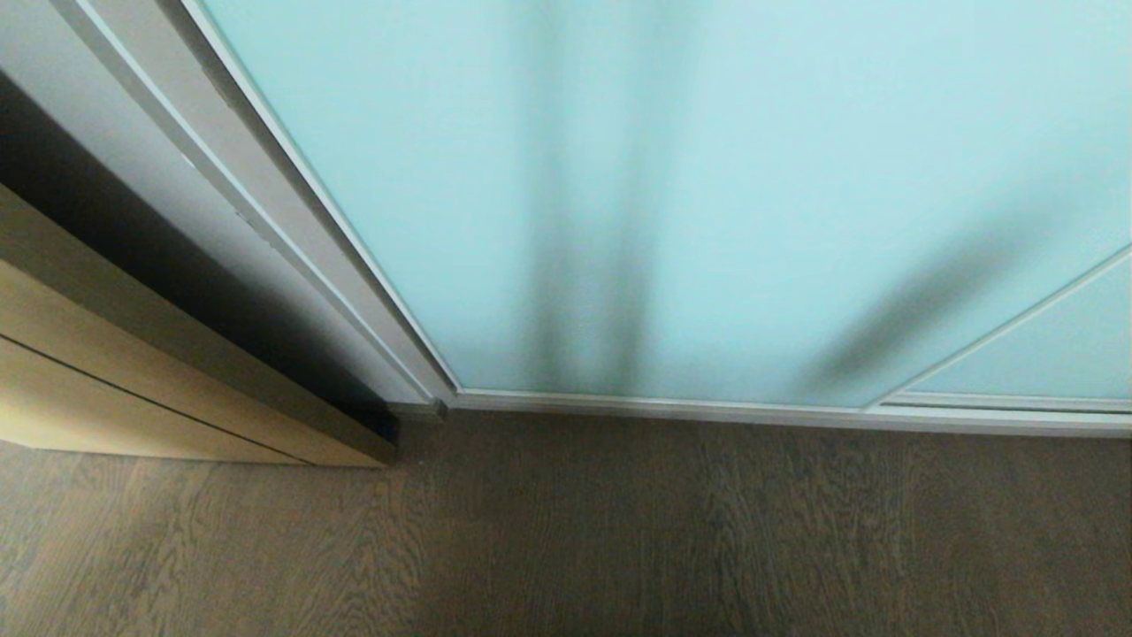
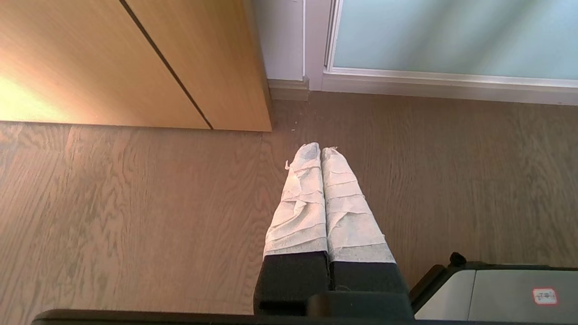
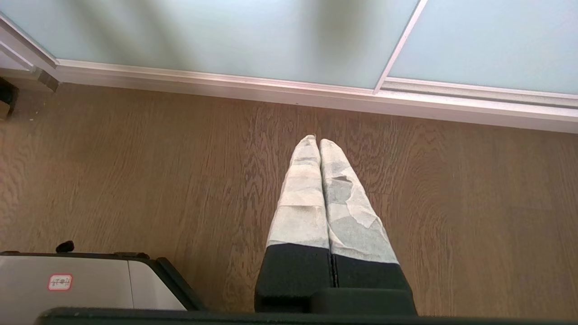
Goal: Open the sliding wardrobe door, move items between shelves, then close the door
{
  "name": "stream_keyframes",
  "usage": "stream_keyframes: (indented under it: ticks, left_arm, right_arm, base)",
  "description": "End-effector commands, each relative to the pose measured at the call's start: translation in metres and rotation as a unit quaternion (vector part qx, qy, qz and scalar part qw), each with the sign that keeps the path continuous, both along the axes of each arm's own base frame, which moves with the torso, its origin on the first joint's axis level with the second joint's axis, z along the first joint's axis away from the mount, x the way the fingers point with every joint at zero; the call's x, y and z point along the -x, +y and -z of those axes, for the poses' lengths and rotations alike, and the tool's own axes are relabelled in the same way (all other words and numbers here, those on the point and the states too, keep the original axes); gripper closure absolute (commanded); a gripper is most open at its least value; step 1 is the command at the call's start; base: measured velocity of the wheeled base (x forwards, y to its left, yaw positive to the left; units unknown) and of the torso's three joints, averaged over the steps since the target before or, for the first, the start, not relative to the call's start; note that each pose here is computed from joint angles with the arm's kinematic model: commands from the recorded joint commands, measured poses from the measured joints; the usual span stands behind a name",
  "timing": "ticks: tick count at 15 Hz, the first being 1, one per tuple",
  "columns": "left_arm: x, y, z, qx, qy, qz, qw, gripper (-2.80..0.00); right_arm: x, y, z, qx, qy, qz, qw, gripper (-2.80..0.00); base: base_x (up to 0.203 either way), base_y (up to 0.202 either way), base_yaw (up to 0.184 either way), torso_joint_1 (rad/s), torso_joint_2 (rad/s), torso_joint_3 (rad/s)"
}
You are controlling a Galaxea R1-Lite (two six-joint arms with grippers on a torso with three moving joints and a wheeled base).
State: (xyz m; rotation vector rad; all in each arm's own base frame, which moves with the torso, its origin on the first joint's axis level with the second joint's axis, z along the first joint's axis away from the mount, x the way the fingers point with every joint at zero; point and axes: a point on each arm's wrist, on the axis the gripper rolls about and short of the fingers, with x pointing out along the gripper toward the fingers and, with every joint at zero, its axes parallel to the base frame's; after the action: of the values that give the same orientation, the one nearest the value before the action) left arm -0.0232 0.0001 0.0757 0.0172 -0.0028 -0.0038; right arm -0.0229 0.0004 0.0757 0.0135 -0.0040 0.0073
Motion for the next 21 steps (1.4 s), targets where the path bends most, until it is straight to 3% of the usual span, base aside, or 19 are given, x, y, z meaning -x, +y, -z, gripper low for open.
stream_keyframes:
  ticks: [1, 21]
  left_arm:
    - [-0.0004, 0.0000, 0.0007, 0.000, 0.004, 0.000, 1.0000, 0.00]
    - [-0.0004, 0.0000, 0.0007, 0.000, 0.004, 0.000, 1.0000, 0.00]
  right_arm:
    - [-0.0001, 0.0000, -0.0001, 0.000, 0.000, 0.000, 1.000, 0.00]
    - [-0.0002, 0.0000, -0.0001, -0.001, 0.001, 0.001, 1.000, 0.00]
  base:
    - [0.000, 0.000, 0.000, 0.000, 0.00, 0.000]
    - [0.000, 0.000, 0.000, 0.000, 0.00, 0.000]
